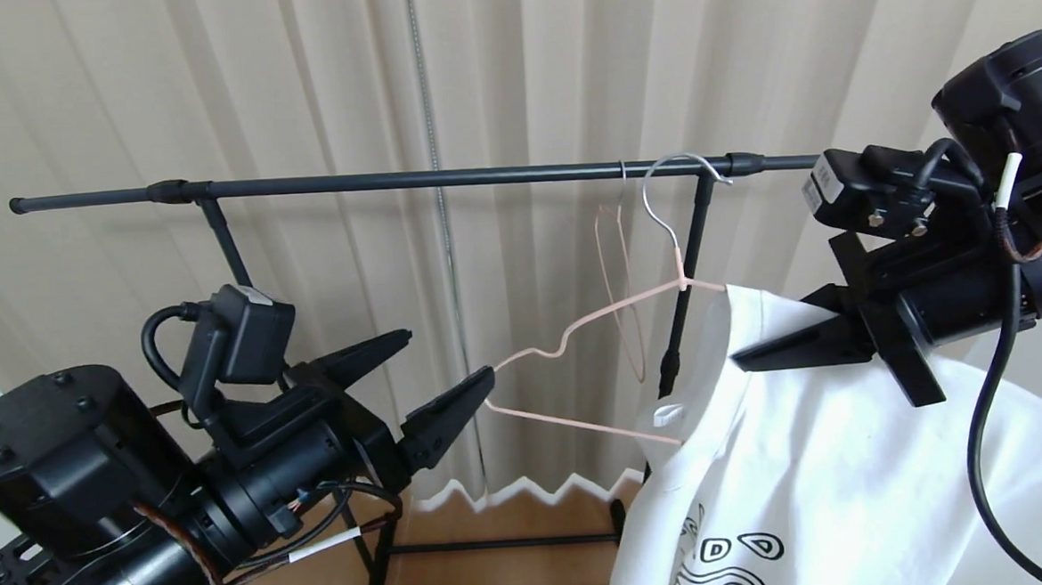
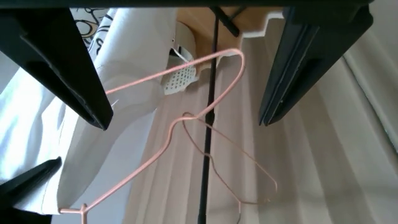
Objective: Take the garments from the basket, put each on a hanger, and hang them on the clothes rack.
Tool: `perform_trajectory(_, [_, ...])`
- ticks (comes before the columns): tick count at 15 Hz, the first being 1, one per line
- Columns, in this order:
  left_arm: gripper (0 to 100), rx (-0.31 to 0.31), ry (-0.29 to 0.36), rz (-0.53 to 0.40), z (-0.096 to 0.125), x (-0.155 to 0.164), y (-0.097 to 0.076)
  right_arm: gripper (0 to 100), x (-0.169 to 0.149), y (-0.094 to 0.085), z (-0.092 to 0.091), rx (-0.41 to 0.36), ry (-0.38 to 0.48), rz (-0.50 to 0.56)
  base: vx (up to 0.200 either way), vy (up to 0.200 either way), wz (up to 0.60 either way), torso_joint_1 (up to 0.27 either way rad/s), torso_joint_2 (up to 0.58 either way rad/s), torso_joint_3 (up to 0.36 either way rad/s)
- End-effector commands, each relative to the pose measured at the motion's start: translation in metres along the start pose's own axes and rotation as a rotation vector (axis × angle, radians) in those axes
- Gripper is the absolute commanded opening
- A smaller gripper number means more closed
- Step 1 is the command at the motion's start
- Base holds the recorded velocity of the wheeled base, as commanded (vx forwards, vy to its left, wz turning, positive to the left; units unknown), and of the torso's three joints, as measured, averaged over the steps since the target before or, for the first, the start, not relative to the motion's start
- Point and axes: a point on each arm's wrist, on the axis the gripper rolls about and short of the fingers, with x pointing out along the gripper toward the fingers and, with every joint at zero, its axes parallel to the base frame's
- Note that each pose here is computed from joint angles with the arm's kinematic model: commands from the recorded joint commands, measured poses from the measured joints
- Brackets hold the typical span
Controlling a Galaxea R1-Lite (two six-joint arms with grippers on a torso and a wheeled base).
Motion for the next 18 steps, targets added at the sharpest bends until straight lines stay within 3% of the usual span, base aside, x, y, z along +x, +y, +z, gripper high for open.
perform_trajectory(1, [100, -0.027, 0.044, 0.047, -0.004, -0.007, 0.009, 0, -0.006, 0.006, 0.008, -0.043, 0.017, -0.072, 0.000, 0.000, 0.00, 0.000, 0.00, 0.000])
perform_trajectory(2, [100, -0.073, 0.112, 0.065, -0.009, -0.005, 0.012, 0, -0.004, 0.009, 0.012, -0.078, 0.052, -0.152, 0.000, 0.000, 0.00, 0.000, 0.00, 0.000])
perform_trajectory(4, [100, -0.144, 0.195, 0.081, -0.012, 0.000, 0.013, 0, 0.000, 0.015, 0.019, -0.136, 0.083, -0.210, 0.000, 0.000, 0.00, 0.000, 0.00, 0.000])
perform_trajectory(7, [100, -0.196, 0.362, 0.082, -0.019, 0.010, 0.008, 0, 0.001, 0.017, 0.024, -0.266, 0.151, -0.314, 0.000, 0.000, 0.00, 0.000, 0.00, 0.000])
perform_trajectory(10, [100, -0.234, 0.486, 0.068, -0.028, 0.027, 0.001, 0, 0.002, 0.020, 0.027, -0.301, 0.154, -0.334, 0.000, 0.000, 0.00, 0.000, 0.00, 0.000])
perform_trajectory(14, [100, -0.277, 0.549, 0.020, -0.043, 0.064, -0.018, 0, 0.015, 0.020, 0.026, -0.327, 0.106, -0.376, 0.000, 0.000, 0.00, 0.000, 0.00, 0.000])
perform_trajectory(16, [100, -0.332, 0.533, 0.050, -0.048, 0.091, -0.030, 0, 0.023, 0.024, 0.020, -0.347, 0.062, -0.402, 0.000, 0.000, 0.00, 0.000, 0.00, 0.000])
perform_trajectory(18, [100, -0.350, 0.518, 0.096, -0.053, 0.104, -0.034, 0, 0.022, 0.030, 0.019, -0.362, 0.044, -0.398, 0.000, 0.000, 0.00, 0.000, 0.00, 0.000])
